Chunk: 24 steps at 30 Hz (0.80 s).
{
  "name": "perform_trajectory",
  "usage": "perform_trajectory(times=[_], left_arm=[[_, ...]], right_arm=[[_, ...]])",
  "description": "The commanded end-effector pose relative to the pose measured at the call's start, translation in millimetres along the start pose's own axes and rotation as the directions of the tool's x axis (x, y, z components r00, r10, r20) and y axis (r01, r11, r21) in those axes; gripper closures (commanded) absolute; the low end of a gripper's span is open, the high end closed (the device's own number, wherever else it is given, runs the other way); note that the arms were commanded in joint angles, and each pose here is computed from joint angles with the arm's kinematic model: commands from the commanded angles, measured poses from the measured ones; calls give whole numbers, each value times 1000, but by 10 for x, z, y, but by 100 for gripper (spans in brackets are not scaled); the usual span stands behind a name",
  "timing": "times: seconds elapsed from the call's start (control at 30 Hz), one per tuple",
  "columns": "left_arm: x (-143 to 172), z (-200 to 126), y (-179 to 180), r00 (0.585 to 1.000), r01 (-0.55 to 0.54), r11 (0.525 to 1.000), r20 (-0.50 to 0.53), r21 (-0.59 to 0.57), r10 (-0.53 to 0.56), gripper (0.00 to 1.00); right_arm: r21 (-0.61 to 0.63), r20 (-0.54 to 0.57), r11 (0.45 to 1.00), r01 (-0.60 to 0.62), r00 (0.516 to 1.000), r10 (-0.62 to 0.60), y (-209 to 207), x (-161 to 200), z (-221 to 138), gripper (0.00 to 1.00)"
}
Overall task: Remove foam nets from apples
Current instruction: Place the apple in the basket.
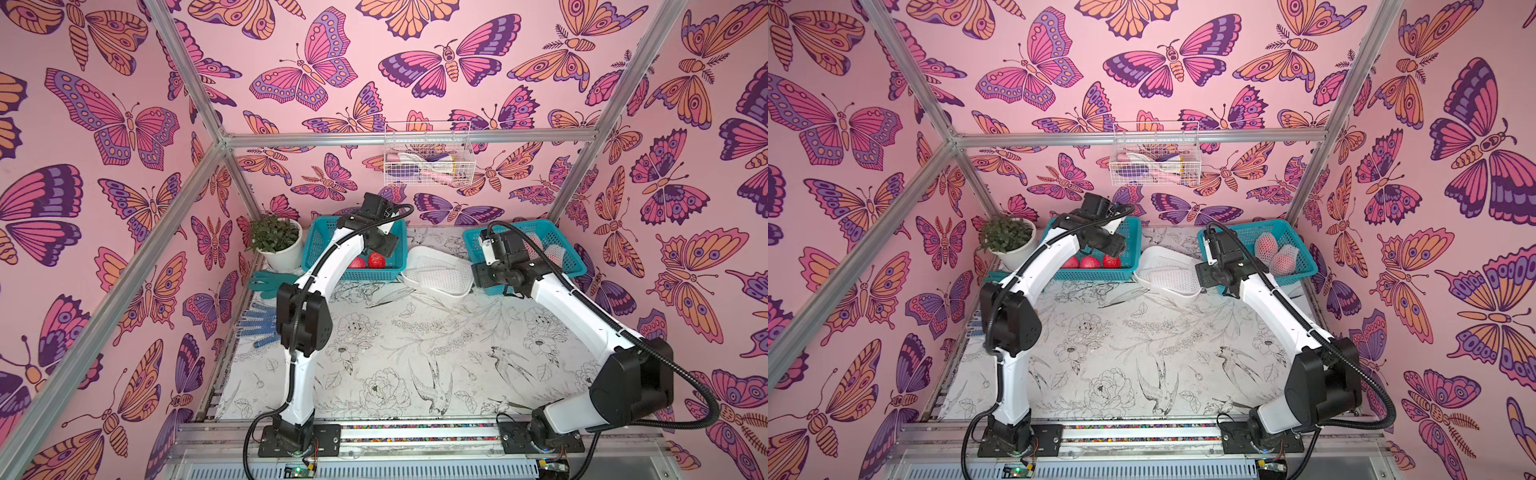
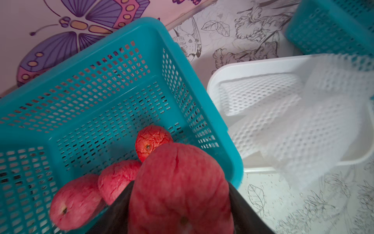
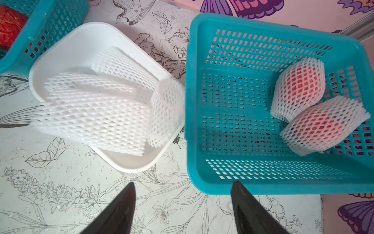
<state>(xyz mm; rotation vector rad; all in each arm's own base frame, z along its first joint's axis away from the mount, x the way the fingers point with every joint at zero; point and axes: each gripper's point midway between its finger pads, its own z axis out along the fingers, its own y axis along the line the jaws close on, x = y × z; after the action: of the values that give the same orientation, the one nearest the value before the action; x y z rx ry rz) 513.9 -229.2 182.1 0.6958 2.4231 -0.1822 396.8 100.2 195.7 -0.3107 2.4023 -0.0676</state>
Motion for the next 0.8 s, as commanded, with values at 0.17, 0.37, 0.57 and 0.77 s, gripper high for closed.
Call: perform_trajectory(times=[0.17, 0.37, 0.57, 0.77], left_arm=[[221, 484, -63, 993, 26, 999, -113, 47, -21, 49], [408, 707, -98, 986, 20, 998, -168, 66, -9, 49], [619, 882, -56, 974, 1, 999, -228, 37, 8, 48], [755, 1019, -3, 963, -8, 1000, -271, -2, 7, 48]], right_arm=[[43, 55, 999, 22, 998, -25, -92, -236, -17, 25], [46, 68, 999, 22, 997, -25, -90, -286, 39, 25], [67, 71, 997, 26, 997, -31, -114, -314, 84, 25], [72, 76, 997, 26, 997, -32, -119, -337, 102, 25]])
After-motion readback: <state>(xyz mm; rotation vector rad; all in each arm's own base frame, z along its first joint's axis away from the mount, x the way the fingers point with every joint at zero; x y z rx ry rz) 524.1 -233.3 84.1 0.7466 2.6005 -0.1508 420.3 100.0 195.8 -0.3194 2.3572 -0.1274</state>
